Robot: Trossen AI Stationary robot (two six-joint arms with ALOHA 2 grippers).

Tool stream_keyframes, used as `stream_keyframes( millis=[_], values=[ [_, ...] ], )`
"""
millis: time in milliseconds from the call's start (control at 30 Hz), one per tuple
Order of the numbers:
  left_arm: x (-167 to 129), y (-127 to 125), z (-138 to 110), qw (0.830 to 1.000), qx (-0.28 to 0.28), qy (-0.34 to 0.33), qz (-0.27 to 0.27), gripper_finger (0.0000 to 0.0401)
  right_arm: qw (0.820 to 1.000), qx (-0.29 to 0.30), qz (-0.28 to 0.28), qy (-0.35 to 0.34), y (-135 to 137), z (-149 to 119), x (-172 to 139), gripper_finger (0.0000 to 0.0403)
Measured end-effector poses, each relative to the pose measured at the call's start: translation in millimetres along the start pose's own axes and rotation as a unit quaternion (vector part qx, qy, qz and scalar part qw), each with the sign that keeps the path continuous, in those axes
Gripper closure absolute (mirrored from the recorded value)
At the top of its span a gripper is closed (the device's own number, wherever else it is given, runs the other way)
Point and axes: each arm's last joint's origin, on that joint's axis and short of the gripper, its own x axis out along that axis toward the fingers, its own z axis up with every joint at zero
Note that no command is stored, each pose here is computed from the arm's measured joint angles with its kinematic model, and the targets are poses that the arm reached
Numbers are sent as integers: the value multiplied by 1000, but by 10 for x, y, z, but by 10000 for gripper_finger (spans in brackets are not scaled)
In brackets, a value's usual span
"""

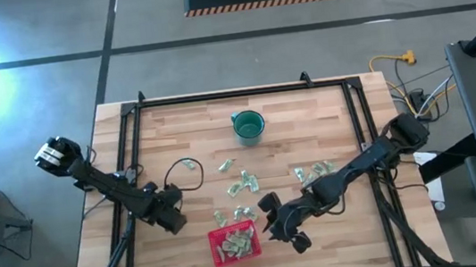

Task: Pick and place items into bin
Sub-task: Put the green stevia packet into the red bin

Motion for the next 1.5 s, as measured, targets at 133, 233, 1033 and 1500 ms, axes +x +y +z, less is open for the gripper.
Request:
stream_keyframes(
  millis=[133, 233, 1033, 1500],
  values=[
    [0, -3, 0, 1000, 0, 1, -2, 244, 1000, 1, 0, 0, 0, 1, -1, 290],
    [1, -2, -3, 1000, 2, 4, -2, 244, 1000, 1, 0, 0, 0, 1, -1, 292],
    [-34, -183, 58, 983, 155, -35, -86, 395, 1000, 0, 1, 3, 1, -5, -3, 305],
    [-338, -464, 258, 923, 319, -182, -110, 399, 1000, 1, 4, 21, 7, -40, -4, 310]
  ],
)
